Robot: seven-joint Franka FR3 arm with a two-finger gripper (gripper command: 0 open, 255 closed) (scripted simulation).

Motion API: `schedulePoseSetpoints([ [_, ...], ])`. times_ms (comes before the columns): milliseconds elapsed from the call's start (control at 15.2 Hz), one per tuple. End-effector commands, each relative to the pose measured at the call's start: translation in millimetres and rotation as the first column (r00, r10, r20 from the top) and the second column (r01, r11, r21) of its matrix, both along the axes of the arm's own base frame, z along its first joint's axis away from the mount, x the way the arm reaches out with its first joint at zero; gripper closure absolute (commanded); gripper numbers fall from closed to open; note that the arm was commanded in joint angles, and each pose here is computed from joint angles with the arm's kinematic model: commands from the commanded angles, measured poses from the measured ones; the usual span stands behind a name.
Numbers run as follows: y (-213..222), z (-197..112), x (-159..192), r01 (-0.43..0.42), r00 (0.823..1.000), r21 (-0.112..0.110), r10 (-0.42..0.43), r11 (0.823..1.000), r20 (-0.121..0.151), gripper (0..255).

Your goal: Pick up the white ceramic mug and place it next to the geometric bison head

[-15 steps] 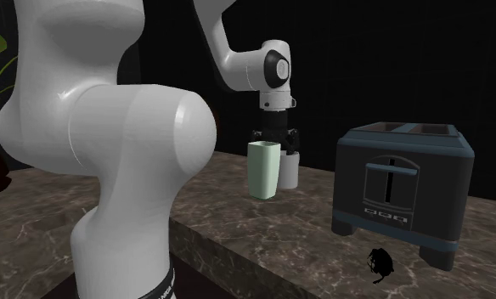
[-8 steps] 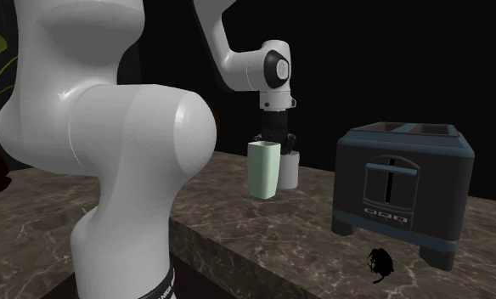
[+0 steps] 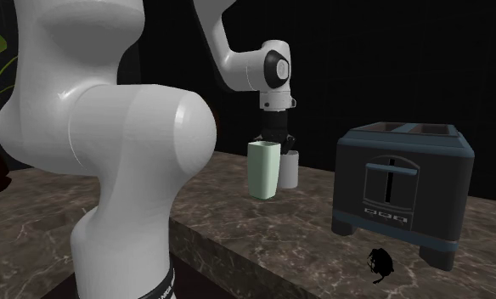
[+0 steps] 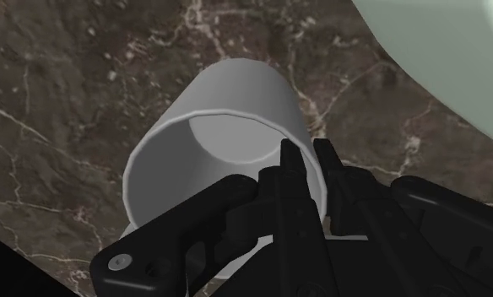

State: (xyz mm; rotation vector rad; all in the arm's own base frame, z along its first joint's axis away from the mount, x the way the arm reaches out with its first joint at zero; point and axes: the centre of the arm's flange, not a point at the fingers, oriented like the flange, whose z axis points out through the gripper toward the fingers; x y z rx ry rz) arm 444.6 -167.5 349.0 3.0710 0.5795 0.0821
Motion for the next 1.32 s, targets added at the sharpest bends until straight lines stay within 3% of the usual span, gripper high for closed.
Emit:
schedulePoseSetpoints([
  [0,0.1,5.2,0.0,0.0,1.0,0.0,0.0,1.0,0.0,255],
  [1254,0.1,105.6,0.0,0.0,1.0,0.0,0.0,1.0,0.0,255],
])
